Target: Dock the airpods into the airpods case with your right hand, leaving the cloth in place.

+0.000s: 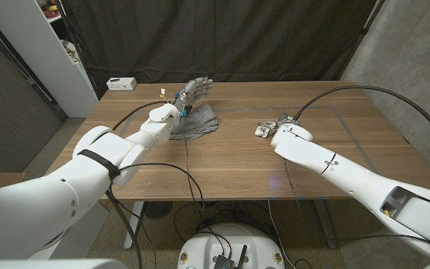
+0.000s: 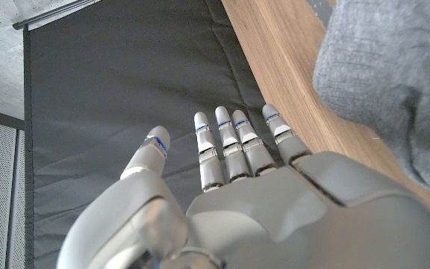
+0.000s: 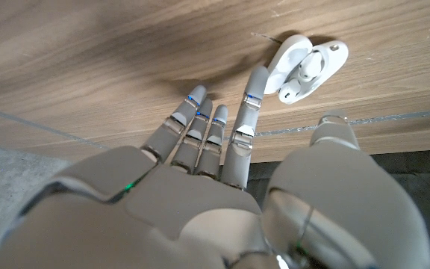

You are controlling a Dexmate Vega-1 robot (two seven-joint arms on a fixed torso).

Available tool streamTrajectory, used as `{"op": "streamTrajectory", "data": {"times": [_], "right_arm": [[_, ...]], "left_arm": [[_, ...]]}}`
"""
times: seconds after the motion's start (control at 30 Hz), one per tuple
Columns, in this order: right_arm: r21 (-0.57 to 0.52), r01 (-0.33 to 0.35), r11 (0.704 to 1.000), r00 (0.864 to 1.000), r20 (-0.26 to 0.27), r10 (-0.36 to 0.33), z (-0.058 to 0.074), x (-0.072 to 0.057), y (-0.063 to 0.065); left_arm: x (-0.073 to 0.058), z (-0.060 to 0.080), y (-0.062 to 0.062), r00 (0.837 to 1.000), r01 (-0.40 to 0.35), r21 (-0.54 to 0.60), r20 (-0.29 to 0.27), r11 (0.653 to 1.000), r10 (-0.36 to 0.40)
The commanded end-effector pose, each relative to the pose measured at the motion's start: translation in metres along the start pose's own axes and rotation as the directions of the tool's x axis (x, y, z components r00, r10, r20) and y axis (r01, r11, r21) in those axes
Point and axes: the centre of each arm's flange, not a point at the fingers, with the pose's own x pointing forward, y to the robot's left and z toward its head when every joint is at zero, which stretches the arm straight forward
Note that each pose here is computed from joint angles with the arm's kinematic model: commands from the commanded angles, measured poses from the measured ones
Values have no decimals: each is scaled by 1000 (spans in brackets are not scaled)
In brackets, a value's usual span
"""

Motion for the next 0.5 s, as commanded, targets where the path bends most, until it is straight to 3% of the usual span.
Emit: {"op": "streamTrajectory", "data": {"times": [0.03, 0.5], "right_arm": [[-9, -27, 1000, 1000, -9, 27, 2, 8, 0], [-22, -54, 998, 998, -23, 53, 0, 13, 7]], "left_arm": [[-2, -1, 6, 1000, -2, 1, -9, 1000, 2], [-2, -2, 9, 1000, -8, 3, -22, 1000, 8]]}}
